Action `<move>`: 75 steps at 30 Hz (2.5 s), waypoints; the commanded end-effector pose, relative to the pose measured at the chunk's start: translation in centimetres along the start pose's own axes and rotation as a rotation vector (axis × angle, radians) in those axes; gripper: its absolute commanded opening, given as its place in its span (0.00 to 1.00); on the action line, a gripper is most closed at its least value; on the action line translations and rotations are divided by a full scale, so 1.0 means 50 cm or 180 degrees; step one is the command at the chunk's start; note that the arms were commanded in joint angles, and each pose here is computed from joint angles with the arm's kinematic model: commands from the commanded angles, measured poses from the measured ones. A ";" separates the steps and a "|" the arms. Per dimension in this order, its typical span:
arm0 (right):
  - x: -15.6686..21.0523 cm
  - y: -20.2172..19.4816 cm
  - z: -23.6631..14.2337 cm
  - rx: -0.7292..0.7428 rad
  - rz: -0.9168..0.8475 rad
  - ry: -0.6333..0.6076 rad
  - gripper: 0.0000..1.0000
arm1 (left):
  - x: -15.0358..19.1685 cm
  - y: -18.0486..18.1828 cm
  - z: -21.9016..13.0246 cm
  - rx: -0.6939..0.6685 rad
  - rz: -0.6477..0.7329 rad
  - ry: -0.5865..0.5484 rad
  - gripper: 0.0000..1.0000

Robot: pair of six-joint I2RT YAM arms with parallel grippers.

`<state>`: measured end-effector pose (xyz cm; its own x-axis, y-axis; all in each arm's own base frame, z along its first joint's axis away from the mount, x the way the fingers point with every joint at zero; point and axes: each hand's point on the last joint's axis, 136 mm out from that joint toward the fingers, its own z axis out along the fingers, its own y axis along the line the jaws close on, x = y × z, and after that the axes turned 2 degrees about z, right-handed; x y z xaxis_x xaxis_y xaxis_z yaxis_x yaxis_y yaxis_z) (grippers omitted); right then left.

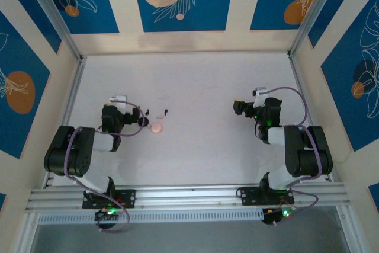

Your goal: Insert wireless bluetooth earbuds into charging case

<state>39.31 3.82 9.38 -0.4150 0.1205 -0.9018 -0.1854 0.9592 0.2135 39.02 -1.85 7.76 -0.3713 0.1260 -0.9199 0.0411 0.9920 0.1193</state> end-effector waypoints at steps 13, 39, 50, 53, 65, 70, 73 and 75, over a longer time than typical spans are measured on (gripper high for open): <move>-0.042 -0.005 -0.012 0.0121 0.0033 0.0054 0.99 | -0.052 0.008 -0.008 0.0001 0.0038 -0.0087 0.93; -0.122 0.343 -0.200 -0.0549 0.0907 0.1821 0.99 | -0.126 -0.109 -0.180 0.0908 -0.0730 0.1528 0.69; -0.165 0.361 -0.231 -0.0955 0.0798 0.1450 0.99 | -0.090 -0.204 -0.255 0.1735 0.0704 0.2569 0.67; -0.164 0.354 -0.240 -0.0963 0.0803 0.1412 0.99 | -0.072 -0.223 -0.254 0.1779 0.1020 0.2827 0.67; -0.141 0.348 -0.243 -0.1022 0.0867 0.1418 0.99 | -0.012 -0.277 -0.181 0.1597 0.1679 0.3571 0.66; -0.132 0.344 -0.239 -0.1003 0.0877 0.1440 0.99 | -0.005 -0.296 -0.149 0.1586 0.1728 0.3600 0.67; -0.129 0.344 -0.238 -0.1006 0.0883 0.1452 0.99 | 0.011 -0.304 -0.138 0.1588 0.1804 0.3666 0.68; -0.129 0.342 -0.238 -0.0999 0.0880 0.1454 0.99 | 0.022 -0.306 -0.133 0.1573 0.1848 0.3712 0.68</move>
<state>28.56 16.28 23.49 -0.8070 0.1741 -0.5643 -0.2276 0.7900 0.5693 32.26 -17.10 7.89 -0.7570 0.6529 0.0263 0.6529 0.7574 -0.0110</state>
